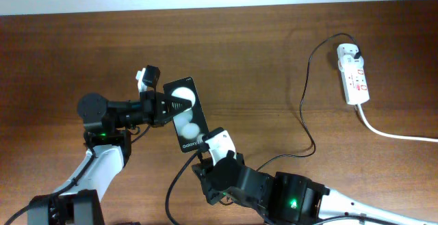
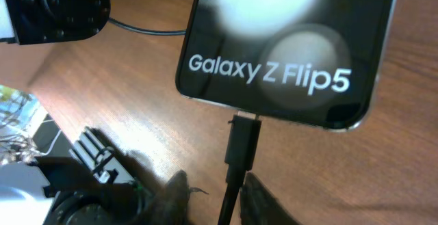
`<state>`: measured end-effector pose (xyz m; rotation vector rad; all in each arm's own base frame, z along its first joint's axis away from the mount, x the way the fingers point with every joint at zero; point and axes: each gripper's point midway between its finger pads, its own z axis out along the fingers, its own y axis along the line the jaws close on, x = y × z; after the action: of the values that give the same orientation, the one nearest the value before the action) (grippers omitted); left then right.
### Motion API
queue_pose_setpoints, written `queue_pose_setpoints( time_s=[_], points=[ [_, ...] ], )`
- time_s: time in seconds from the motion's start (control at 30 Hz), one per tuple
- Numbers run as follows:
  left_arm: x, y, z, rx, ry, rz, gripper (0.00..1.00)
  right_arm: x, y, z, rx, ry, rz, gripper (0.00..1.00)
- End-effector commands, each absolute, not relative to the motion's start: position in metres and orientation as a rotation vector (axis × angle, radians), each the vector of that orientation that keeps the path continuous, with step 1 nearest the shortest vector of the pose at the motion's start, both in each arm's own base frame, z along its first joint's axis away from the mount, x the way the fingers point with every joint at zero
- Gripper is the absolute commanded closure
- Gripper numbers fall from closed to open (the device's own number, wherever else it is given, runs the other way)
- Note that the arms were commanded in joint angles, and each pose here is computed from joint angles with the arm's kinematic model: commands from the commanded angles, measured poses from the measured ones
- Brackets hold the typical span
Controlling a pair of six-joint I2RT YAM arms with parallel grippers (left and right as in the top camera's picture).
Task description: Plug charger to phone and switch on socket
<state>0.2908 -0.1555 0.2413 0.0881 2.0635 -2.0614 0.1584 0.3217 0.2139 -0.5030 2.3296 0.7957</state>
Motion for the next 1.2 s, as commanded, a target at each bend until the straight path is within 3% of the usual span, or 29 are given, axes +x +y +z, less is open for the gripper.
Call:
queue_pose_setpoints(
  time_s=[0.0,0.07,0.4,0.53,0.7,0.83,0.93,1.17],
  points=[
    [0.292,-0.156,0.247,0.109,2.047,-2.046,1.0,0.17,0.324,0.217,-0.464,2.291,0.754,0.87],
    [0.289,-0.156,0.246,0.127,2.057,-2.054,1.0,0.175,0.327,0.219,-0.447,2.272,0.756,0.96],
    [0.266,-0.177,0.253,0.37,2.045,-2.051,1.0,0.193,0.334,0.243,-0.454,2.156,0.806,0.96],
    [0.273,-0.177,0.257,0.38,1.982,-2.001,1.0,0.181,0.309,0.243,-0.473,2.204,0.757,0.62],
    [0.302,-0.173,0.266,0.302,1.827,-1.865,1.0,0.172,0.25,0.265,-0.408,2.178,0.666,0.34],
    [0.333,-0.165,0.273,0.133,1.732,-1.761,1.0,0.162,0.203,0.294,-0.333,2.094,0.682,0.26],
    [0.351,-0.182,0.249,0.086,1.823,-1.665,1.0,0.157,0.169,0.302,-0.278,2.058,0.652,0.25],
    [0.376,-0.24,0.186,0.289,2.269,-1.278,1.0,0.154,0.153,0.287,-0.235,2.123,0.604,0.24]
  ],
)
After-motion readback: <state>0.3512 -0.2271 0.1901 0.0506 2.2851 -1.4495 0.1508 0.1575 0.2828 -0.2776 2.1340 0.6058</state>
